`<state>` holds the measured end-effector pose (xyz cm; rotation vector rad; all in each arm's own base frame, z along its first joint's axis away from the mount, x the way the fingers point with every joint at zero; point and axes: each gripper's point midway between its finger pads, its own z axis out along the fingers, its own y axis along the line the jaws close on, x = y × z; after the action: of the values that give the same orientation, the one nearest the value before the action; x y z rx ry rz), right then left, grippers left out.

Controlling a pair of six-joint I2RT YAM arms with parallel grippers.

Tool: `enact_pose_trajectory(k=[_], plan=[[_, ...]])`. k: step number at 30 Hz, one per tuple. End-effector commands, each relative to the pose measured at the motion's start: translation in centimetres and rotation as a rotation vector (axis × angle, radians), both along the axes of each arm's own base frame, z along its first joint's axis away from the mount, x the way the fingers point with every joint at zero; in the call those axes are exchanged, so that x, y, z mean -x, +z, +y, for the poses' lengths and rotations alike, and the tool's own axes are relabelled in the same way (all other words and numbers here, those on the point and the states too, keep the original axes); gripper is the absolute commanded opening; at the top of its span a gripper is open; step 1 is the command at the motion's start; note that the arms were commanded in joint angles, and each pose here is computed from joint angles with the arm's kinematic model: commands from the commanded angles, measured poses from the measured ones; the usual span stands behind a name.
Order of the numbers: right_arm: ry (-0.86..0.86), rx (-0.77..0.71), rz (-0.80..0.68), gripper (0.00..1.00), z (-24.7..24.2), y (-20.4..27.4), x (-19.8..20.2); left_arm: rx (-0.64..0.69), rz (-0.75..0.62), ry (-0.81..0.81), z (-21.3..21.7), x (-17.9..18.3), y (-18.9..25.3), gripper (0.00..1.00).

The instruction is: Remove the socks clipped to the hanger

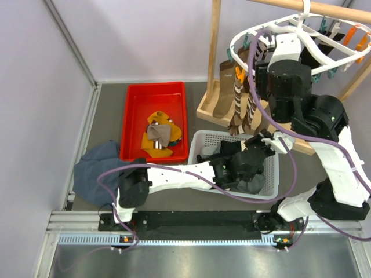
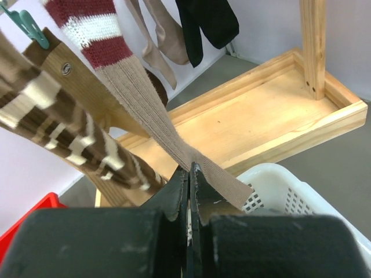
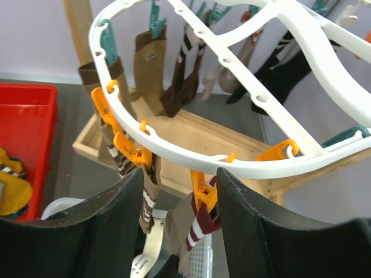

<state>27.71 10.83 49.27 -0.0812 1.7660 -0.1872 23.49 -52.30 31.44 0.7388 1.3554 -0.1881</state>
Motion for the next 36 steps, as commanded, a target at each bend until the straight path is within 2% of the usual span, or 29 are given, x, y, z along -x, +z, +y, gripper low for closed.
enact_pose_trajectory(k=[1,12,36], plan=[[-0.123,0.041,-0.018,0.53,-2.0,0.5,0.4,0.058,-0.04,0.022,0.0,0.4,3.1,0.0],[-0.219,0.138,0.006,0.51,-3.4,-0.9,0.4,0.058,-0.047,0.017,0.0,0.7,3.4,0.0],[-0.279,0.181,0.001,0.5,-2.9,-2.1,-0.7,0.056,-0.052,0.01,-0.2,1.2,3.7,0.0]])
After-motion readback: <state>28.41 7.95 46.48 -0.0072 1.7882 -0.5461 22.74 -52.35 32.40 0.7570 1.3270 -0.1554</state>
